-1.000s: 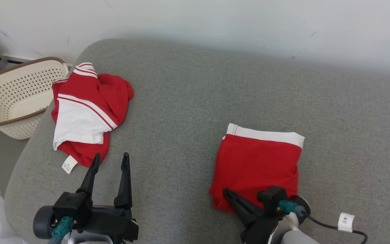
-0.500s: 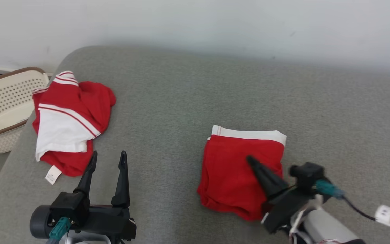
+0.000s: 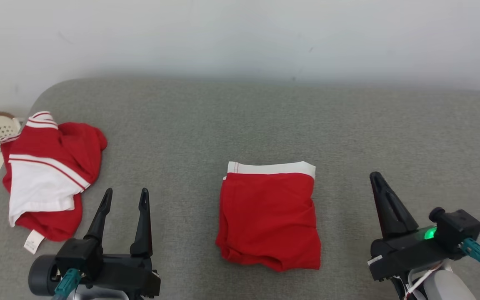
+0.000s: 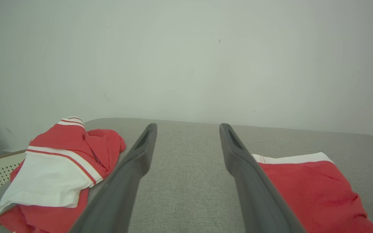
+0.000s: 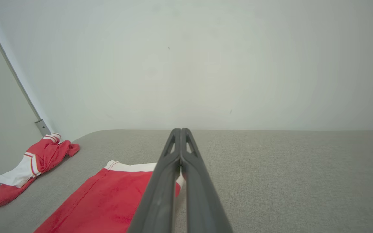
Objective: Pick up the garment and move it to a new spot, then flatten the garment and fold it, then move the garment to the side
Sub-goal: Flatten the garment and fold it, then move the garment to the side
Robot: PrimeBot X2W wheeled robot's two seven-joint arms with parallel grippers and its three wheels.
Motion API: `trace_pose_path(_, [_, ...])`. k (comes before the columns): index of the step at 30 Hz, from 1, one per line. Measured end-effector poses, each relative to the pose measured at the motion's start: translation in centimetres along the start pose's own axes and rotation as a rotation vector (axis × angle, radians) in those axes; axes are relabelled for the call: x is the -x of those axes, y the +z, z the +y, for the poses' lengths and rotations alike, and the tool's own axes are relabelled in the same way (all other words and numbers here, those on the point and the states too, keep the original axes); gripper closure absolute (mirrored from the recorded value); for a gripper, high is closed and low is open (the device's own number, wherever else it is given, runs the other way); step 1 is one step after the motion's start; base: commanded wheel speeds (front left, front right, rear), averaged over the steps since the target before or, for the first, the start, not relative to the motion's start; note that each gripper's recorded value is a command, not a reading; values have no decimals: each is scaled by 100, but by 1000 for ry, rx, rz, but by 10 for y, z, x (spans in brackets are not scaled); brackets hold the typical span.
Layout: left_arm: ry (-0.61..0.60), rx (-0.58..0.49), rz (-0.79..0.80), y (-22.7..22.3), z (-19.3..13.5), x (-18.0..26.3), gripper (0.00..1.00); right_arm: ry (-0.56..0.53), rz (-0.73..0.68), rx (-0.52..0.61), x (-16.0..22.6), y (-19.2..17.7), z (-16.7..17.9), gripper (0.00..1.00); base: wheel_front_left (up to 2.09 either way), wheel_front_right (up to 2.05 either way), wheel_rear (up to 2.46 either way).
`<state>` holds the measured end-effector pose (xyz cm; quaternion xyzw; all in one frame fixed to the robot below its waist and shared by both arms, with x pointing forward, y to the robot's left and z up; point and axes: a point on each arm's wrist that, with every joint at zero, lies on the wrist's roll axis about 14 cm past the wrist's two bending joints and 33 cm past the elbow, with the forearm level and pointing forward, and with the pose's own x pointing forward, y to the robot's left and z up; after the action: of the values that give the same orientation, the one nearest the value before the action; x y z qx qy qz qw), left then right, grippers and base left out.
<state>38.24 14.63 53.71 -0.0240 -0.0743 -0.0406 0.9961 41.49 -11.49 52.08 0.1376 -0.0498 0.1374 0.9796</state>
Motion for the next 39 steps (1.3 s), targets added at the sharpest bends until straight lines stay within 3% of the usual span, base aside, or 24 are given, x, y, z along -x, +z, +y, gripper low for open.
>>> trace_pose_path(2, [-12,0,-4,1,-4,-1,0,-31,-13,1,7,6,-8,82,0,0,0])
trace_pose_path(4, [-17,-1,-4,1,-5,0,0,-49,-14,5,11,7,-12,49,0,0,0])
trace_pose_path(5, [-22,-1,-1,0,-7,1,0,-68,-13,7,16,8,-17,0,0,0,0])
trace_pose_path(18, [-82,-16,11,1,-22,7,0,-242,28,199,73,31,-61,0,0,0,0])
trace_pose_path(39, [-71,-28,58,-11,-18,15,0,-248,76,186,88,24,-55,0,0,0,0])
